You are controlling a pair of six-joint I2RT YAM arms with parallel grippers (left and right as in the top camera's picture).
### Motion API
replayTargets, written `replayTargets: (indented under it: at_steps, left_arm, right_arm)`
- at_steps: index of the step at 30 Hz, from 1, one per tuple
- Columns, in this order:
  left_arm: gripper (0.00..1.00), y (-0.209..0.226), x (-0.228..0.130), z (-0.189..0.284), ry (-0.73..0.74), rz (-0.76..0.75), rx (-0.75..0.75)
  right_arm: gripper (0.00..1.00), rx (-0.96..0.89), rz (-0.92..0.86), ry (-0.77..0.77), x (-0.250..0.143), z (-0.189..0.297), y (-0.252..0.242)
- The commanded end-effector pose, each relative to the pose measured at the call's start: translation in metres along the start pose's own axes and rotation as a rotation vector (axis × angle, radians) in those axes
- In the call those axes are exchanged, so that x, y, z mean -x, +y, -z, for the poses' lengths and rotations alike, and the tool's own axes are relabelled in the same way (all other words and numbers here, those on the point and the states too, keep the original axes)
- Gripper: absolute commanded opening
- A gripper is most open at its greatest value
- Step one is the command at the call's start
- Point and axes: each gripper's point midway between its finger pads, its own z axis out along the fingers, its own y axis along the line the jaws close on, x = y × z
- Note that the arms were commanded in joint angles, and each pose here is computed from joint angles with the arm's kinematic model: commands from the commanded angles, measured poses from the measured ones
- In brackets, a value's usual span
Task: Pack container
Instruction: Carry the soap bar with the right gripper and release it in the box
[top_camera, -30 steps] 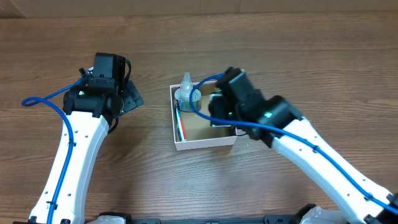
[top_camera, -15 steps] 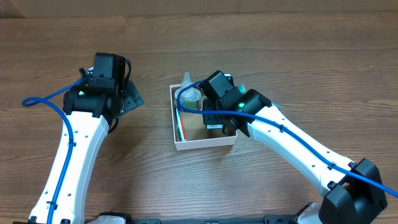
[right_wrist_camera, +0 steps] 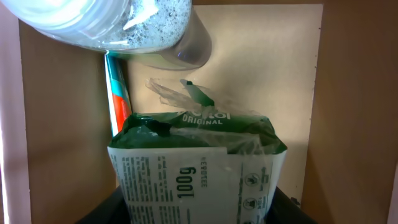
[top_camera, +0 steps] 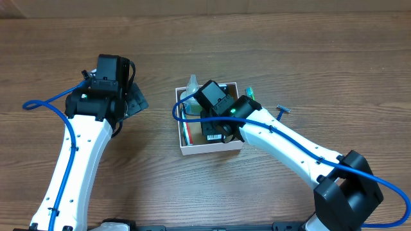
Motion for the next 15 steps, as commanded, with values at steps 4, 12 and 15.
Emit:
replayTargets:
  at_steps: [4,12,15]
  left_arm:
    - [1.0,-0.001,0.005,0.003,-0.015,-0.015,-0.003]
    - [1.0,-0.001,0.005,0.003,-0.015,-0.015,-0.003]
    - [1.0,-0.001,0.005,0.003,-0.015,-0.015,-0.003]
  right_arm:
    - [0.52,0.024,0.008,-0.03,0.008,0.01,0.008]
    - [0.67,0.082,0.027,-0.08,0.019,0.052,0.015]
    - [0.7,0.054,-0.012,-0.137,0.025,0.084,0.002]
